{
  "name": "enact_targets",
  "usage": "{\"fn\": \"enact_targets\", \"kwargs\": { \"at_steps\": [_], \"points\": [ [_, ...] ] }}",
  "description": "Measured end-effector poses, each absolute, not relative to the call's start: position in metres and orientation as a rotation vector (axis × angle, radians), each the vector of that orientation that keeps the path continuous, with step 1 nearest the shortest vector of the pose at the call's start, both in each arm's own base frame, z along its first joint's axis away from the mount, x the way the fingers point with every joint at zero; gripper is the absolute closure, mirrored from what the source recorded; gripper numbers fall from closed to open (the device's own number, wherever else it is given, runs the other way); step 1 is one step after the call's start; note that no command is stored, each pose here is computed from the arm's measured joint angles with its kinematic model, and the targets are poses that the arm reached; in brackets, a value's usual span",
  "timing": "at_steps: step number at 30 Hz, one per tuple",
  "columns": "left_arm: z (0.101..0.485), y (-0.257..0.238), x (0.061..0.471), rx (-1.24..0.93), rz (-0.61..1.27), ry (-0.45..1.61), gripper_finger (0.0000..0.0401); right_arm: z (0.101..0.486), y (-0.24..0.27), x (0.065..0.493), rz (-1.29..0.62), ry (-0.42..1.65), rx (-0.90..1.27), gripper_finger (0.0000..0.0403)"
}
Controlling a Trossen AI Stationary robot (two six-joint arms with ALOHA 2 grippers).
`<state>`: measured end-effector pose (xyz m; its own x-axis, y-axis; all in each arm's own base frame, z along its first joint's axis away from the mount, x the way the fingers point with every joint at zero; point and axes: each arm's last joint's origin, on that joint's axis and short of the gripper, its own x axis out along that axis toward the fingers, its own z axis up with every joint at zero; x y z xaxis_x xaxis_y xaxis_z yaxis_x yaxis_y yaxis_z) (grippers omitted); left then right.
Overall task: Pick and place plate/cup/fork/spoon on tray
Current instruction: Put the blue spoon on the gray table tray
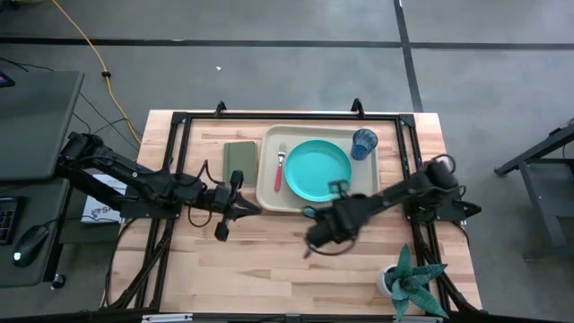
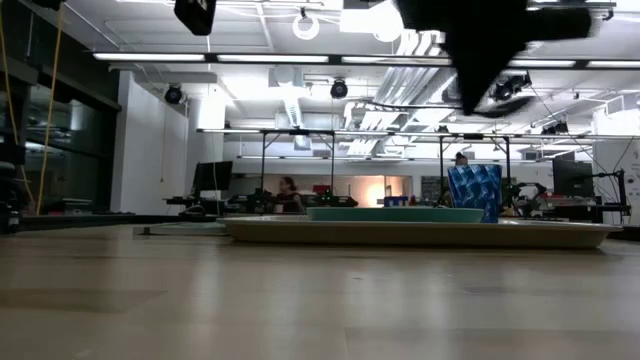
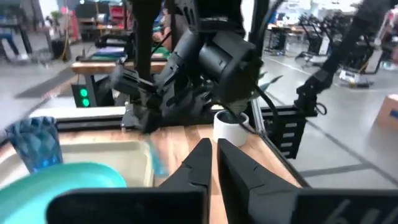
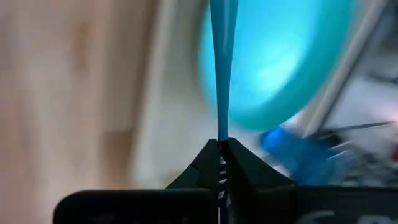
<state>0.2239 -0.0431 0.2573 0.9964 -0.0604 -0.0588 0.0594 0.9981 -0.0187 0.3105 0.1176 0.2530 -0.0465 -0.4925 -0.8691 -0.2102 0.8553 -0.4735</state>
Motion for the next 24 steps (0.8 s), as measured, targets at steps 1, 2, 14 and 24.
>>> {"fn": "enact_targets", "kwargs": {
  "at_steps": [1, 2, 14, 24],
  "points": [
    [0.259, -0.042, 0.225, -0.041, -0.054, 0.064, 0.0385, 0.255, 0.115, 0.320, -0.257, 1.612, -0.611, 0.0402],
    [0.262, -0.040, 0.226, -0.072, -0.055, 0.072, 0.0376, 0.255, 0.113, 0.328, -0.259, 1.606, -0.663, 0.0402],
    [0.247, -0.016, 0.254, -0.672, -0.031, 0.470, 0.0217, 0.256, 0.129, 0.386, -0.143, 1.462, -1.038, 0.0403],
    [0.212, -0.018, 0.282, -0.780, -0.027, 0.551, 0.0192, 0.249, 0.152, 0.398, -0.111, 1.313, -1.131, 0.0403]
  ]
}}
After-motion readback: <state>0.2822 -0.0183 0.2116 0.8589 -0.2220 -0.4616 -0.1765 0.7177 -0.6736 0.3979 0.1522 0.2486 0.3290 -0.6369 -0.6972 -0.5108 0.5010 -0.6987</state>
